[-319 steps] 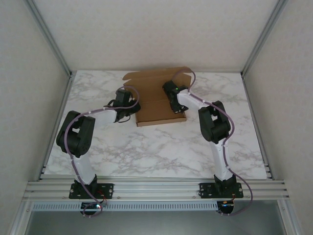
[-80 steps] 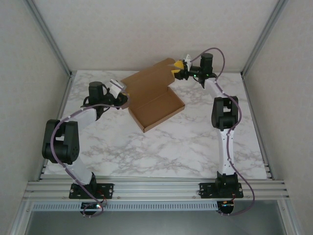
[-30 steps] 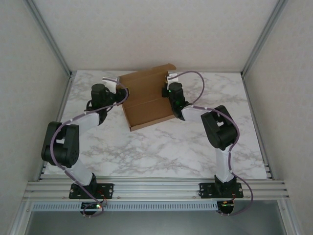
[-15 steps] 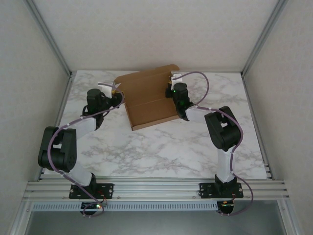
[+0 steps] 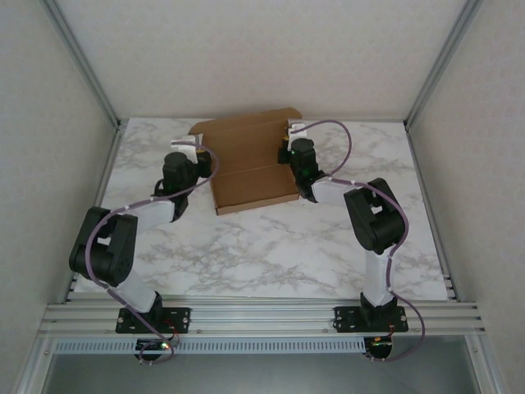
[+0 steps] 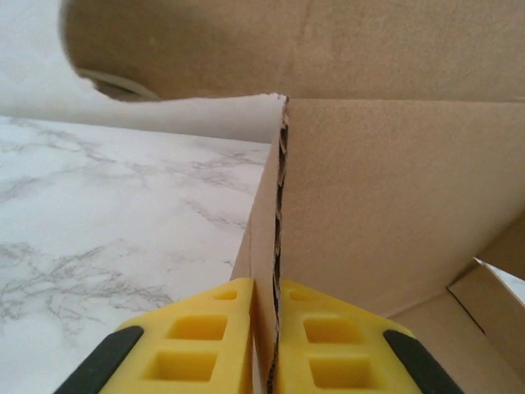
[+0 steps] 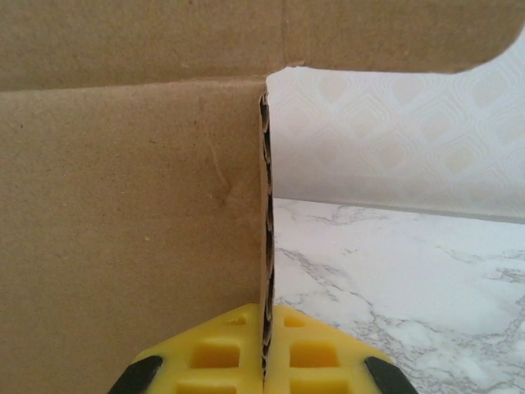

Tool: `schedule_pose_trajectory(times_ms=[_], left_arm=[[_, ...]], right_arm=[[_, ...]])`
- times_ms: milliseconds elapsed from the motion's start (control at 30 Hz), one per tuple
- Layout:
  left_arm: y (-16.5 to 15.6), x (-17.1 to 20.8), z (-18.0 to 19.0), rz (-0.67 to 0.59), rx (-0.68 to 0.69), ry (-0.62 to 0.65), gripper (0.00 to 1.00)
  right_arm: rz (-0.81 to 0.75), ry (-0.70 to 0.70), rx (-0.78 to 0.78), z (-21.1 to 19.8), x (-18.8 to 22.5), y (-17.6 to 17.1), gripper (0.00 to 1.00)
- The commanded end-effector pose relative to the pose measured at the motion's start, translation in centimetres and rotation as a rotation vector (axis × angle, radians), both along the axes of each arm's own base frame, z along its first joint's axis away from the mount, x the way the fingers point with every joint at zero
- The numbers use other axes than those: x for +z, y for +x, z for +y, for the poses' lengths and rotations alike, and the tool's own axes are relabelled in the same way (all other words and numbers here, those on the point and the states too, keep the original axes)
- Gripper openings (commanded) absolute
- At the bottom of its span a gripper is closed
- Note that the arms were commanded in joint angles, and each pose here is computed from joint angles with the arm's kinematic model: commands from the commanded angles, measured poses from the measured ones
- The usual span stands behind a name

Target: Fold the paper box

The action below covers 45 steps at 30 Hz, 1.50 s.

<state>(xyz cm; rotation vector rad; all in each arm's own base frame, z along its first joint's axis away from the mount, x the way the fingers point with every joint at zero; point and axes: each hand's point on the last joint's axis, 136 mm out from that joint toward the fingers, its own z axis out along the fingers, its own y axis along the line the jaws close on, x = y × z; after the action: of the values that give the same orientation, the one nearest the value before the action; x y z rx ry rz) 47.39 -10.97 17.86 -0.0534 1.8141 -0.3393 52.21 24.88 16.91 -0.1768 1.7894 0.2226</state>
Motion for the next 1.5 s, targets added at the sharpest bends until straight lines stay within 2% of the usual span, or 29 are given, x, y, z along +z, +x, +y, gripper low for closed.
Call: schedule_pose_trajectory(times_ms=[0,333,633,867,967,1067,1200,1333,1467], left_arm=[[0.9,1.2,-0.3,-0.067,0.145,-0.096,0.14],[2.0,1.5,-2.3,-0.107,0.324,-0.227,0.2],[2.2,0.7,-4.6,-0.104,0.251,-0.297,0.18],[2.1,0.7,-5.1,-0.105,0.215,-0.26,0.17],[1.5,1.3,-5.4,-0.106,0.155,-0.183,0.2],[0.6,1.5,-5.3,-0.095,0.093,-0.136,0.21],[-0.9,1.3,-6.4,-0.081,-0.035,-0.089,0.23],[-2.8,0.9,-7.5,-0.089,-0.139,-0.094,0.23],[-3.8,0.6,-7.0,-0.095,-0.132,-0.124,0.22]], right_arm=[[-0.018,0.059,0.051,2.5,2.4,-1.8,0.0],[-0.007,0.071,-0.027,3.1,2.7,-2.7,0.0],[0.023,0.126,-0.115,3.7,2.2,-2.2,0.0],[-0.001,0.044,-0.17,3.7,1.7,-2.4,0.0],[-0.002,-0.028,-0.141,2.7,1.3,-2.9,0.0],[0.024,-0.026,-0.069,1.3,0.9,-3.6,0.0],[0.038,-0.028,0.069,1.5,0.6,-5.2,0.0],[0.021,-0.021,0.157,1.7,1.1,-7.4,0.0],[0.016,-0.004,0.162,0.9,1.1,-8.8,0.0]])
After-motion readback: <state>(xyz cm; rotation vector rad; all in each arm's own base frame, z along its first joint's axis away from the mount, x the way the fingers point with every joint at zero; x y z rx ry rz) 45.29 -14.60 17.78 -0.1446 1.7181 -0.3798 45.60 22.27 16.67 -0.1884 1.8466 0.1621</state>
